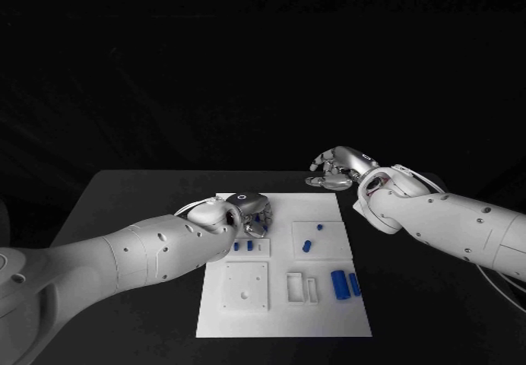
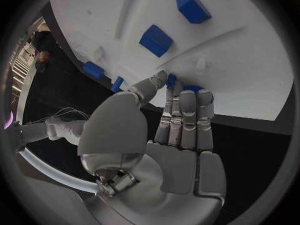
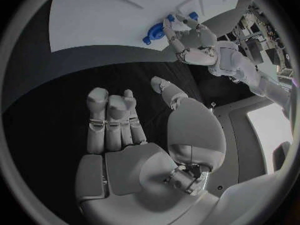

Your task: Assemble the parts on the task board

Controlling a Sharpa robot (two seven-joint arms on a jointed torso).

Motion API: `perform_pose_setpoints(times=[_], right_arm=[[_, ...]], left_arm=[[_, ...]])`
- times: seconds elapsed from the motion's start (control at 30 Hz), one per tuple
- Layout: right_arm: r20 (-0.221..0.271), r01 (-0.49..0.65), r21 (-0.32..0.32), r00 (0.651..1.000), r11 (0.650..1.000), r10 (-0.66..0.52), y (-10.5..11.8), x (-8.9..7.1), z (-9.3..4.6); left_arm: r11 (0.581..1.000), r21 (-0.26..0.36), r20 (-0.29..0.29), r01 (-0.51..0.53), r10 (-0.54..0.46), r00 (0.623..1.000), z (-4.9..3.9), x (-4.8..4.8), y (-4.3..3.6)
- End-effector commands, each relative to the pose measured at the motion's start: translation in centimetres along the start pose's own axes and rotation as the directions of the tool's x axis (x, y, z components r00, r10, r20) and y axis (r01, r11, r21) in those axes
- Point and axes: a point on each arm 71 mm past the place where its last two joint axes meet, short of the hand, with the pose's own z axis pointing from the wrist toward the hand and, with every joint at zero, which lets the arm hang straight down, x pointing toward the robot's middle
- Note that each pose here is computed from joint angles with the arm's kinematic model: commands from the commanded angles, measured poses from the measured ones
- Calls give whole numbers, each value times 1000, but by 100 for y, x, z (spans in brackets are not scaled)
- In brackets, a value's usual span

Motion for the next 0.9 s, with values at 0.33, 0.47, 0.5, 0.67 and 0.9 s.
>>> perform_pose_setpoints(times=[0.33, 0.47, 0.5, 0.67, 0.9], right_arm=[[-11, 7, -13, 1000, 1000, -7, 17, 13, 3], [-11, 7, -13, 1000, 1000, -7, 18, 13, 3], [-11, 7, -13, 1000, 1000, -8, 18, 13, 3], [-11, 8, -13, 1000, 1000, -8, 17, 13, 3], [-10, 9, -12, 1000, 1000, -9, 10, 10, 1]], left_arm=[[1000, -4, -106, -4, 4, 994, -28, 213, -3], [1000, 3, -100, -1, 2, 995, -34, 222, -11], [1000, 2, -97, -1, 1, 995, -36, 221, -8], [1000, -7, -84, 0, 0, 996, -50, 214, 25], [1000, -14, -49, 5, -6, 999, -76, 196, 63]])
